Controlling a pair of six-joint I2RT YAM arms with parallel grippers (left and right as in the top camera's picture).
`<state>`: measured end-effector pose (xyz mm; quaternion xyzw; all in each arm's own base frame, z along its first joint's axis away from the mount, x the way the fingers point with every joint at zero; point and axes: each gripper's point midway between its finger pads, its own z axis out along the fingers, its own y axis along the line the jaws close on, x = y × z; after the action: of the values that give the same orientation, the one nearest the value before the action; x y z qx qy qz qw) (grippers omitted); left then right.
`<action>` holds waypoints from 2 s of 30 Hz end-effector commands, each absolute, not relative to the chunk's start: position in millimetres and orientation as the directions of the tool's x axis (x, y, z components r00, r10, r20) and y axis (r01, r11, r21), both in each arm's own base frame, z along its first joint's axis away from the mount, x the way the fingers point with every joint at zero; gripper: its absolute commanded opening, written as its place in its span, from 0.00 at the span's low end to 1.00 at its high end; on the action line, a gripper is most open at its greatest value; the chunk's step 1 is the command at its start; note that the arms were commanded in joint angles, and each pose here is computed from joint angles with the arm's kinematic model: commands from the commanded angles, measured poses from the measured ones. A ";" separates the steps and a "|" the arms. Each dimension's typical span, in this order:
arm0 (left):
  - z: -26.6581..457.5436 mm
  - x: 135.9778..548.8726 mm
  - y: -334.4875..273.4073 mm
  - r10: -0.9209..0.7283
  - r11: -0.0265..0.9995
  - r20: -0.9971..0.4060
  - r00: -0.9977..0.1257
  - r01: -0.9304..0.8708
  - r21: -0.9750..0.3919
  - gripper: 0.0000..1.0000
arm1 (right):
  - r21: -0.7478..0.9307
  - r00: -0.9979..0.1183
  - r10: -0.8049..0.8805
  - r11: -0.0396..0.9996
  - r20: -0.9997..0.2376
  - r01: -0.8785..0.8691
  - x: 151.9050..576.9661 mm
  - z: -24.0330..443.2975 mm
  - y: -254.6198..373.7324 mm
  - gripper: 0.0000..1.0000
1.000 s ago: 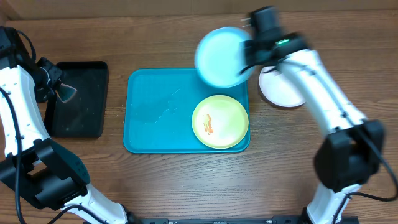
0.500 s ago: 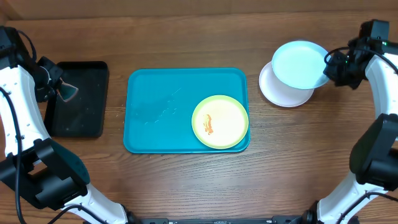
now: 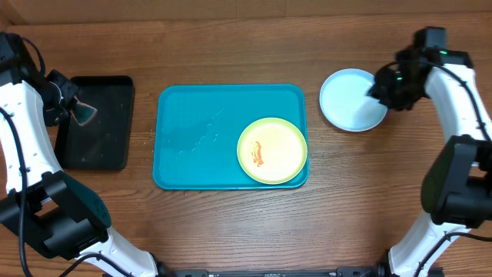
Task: Clean dirty plates on tray and stack at the side
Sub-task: 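Move the right gripper to the yellow plate's rim and grasp it, then scrub the yellow plate with the sponge in the left gripper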
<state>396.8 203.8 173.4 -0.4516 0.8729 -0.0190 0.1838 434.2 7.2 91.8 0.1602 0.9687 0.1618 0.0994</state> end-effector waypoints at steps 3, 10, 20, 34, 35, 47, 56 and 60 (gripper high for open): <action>172.2 399.3 198.0 -0.794 0.597 -0.296 -0.532 -0.774 -0.211 0.04 | 0.364 -0.987 0.096 0.930 -0.129 0.043 418.4 91.0 97.2 0.47; 172.2 399.4 197.9 -0.794 0.597 -0.296 -0.531 -0.774 -0.212 0.04 | 0.159 -0.928 -0.325 0.921 -0.182 -0.354 398.8 69.7 159.7 0.58; 172.3 400.3 195.4 -0.792 0.602 -0.290 -0.538 -0.767 -0.223 0.04 | -0.064 -0.869 -0.446 0.894 -0.214 -0.443 420.9 32.6 175.5 0.62; 172.6 401.1 195.8 -0.792 0.602 -0.293 -0.536 -0.766 -0.225 0.04 | 0.097 -0.919 -0.393 0.915 -0.012 -0.392 368.2 15.1 182.6 0.54; 172.6 401.1 195.8 -0.792 0.602 -0.293 -0.536 -0.766 -0.225 0.04 | 0.097 -0.920 -0.391 0.916 0.007 -0.389 364.1 15.1 180.7 0.52; 172.7 401.7 194.7 -0.792 0.603 -0.290 -0.537 -0.764 -0.231 0.04 | 0.122 -0.951 -0.269 0.960 0.149 -0.252 333.0 18.1 175.6 0.42; 172.7 401.7 194.7 -0.792 0.603 -0.290 -0.537 -0.764 -0.231 0.04 | 0.165 -0.959 -0.204 0.971 0.195 -0.174 317.7 3.4 180.2 0.39; 172.8 402.4 193.3 -0.792 0.604 -0.286 -0.539 -0.761 -0.239 0.04 | 0.156 -0.968 -0.155 0.980 0.200 -0.124 317.6 0.9 180.3 0.35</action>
<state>399.7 200.0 174.0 -0.4490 0.8734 -0.0325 0.1857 320.1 179.8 6.7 -0.0986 0.9878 0.0705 -0.0982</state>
